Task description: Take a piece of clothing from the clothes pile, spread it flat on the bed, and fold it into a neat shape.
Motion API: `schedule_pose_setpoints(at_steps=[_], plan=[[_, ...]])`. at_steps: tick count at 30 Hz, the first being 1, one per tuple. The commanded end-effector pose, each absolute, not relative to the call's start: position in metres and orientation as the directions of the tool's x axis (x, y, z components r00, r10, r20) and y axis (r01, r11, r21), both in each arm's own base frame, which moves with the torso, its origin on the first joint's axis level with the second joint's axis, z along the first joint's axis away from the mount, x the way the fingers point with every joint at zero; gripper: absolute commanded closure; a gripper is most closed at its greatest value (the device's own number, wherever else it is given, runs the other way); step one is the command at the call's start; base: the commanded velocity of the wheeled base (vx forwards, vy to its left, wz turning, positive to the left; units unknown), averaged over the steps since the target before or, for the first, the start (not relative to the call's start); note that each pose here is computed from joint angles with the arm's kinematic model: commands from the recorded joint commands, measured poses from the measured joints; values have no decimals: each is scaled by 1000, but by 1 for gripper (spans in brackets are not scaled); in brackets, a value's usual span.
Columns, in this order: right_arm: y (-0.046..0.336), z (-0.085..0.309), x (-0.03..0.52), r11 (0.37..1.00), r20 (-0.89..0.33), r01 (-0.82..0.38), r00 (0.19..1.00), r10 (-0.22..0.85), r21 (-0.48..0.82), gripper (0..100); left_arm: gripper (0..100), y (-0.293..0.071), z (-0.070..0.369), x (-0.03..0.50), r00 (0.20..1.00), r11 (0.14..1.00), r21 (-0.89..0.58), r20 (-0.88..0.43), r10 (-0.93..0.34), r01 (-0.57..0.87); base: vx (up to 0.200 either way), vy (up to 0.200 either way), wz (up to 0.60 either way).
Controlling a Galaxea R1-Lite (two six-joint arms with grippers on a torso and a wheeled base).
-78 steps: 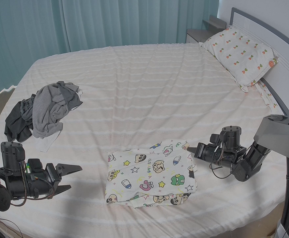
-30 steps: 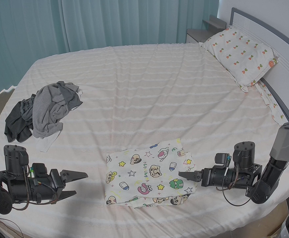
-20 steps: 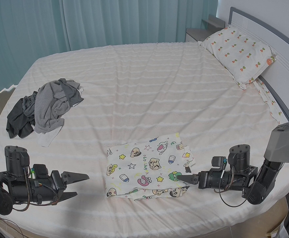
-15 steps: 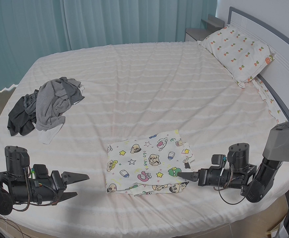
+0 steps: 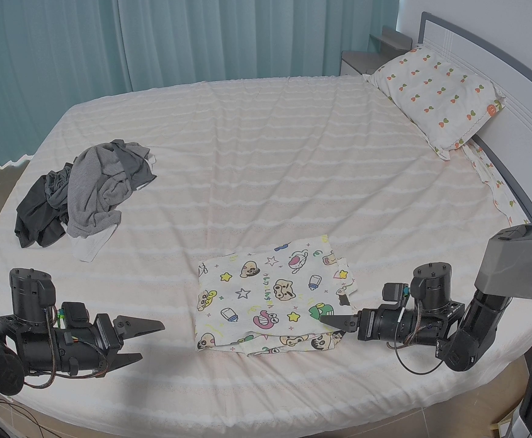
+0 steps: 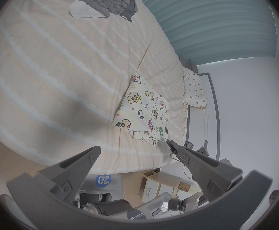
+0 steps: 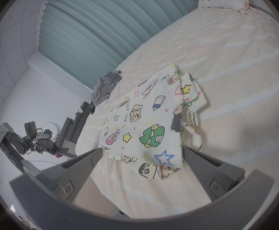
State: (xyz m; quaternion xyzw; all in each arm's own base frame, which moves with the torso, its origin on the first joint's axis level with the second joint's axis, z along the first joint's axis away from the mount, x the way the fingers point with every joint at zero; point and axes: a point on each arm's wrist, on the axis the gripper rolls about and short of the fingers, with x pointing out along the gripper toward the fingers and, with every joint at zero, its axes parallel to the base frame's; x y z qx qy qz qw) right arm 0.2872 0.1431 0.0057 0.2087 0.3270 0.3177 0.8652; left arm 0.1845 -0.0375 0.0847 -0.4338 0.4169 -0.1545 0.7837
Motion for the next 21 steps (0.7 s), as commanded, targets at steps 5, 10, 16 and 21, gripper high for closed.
schedule_pose_setpoints(at_steps=[5, 10, 16, 21], plan=[[150, -10, 293, 715, -458, -410, 565, 687, 566, 100, 0, -38, 83, 185, 601, 577, -807, -524, -604, -124, 0, 0, 0], [145, -11, 288, 724, -474, -410, 559, 680, 555, 100, 0, -38, 83, 185, 601, 577, -807, -524, -604, -124, 0, 0, 0], [136, -8, 283, 737, -480, -406, 570, 666, 541, 100, 0, -38, 83, 184, 600, 577, -807, -525, -604, -125, 0, 0, 0], [124, -3, 282, 749, -479, -382, 592, 648, 541, 100, 0, -38, 83, 184, 600, 578, -806, -526, -602, -127, 0, 0, 0]])
